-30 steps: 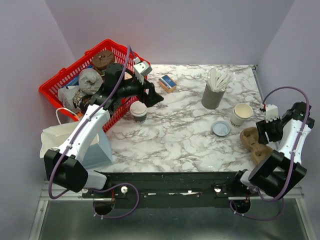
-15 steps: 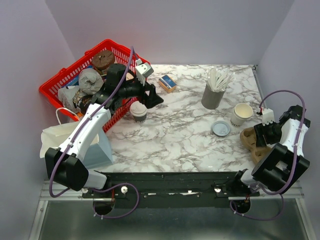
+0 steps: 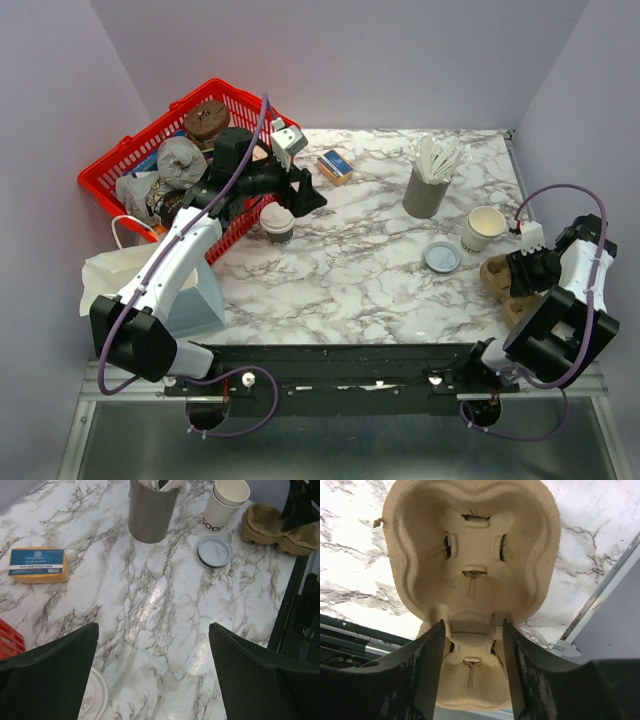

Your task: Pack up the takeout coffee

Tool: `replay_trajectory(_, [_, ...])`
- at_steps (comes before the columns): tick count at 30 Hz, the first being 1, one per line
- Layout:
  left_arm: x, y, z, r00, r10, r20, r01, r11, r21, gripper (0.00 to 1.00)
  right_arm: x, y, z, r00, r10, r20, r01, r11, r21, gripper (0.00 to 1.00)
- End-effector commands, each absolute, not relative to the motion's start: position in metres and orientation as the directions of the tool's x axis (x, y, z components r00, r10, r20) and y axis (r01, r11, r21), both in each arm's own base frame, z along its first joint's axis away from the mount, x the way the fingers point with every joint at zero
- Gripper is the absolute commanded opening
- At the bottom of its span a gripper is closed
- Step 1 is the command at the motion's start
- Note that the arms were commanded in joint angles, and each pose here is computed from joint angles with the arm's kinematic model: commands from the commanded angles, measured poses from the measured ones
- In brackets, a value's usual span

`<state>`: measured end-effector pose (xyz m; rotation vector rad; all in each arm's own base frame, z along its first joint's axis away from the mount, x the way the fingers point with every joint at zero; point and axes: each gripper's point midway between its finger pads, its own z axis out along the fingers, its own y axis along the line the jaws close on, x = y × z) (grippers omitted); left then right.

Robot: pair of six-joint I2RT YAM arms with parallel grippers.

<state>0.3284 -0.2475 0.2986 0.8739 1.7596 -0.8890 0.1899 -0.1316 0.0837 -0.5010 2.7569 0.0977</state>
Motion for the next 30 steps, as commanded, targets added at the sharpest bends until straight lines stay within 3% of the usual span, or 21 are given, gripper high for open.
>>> replay_trajectory(1, [0.33, -0.248, 0.303, -0.282, 0.178, -0.943, 0.856, 0.491, -0.163, 0.99, 0.189, -0.129, 0.08, -0.875, -0.334, -0.352, -0.362, 0.932, 0.015, 0.56])
replay_trajectory(13, [0.332, -0.25, 0.301, -0.284, 0.181, -0.941, 0.857, 0.488, -0.165, 0.99, 0.184, -0.126, 0.077, -0.894, -0.309, -0.325, -0.343, 0.938, 0.051, 0.47])
replay_trajectory(23, [0.331, -0.25, 0.299, -0.287, 0.184, -0.94, 0.86, 0.483, -0.168, 0.99, 0.178, -0.122, 0.076, -0.908, -0.281, -0.31, -0.318, 0.945, 0.075, 0.49])
replay_trajectory(30, [0.332, -0.251, 0.3, -0.284, 0.179, -0.942, 0.861, 0.48, -0.168, 0.99, 0.181, -0.123, 0.098, -0.89, -0.296, -0.347, -0.323, 0.946, 0.022, 0.37])
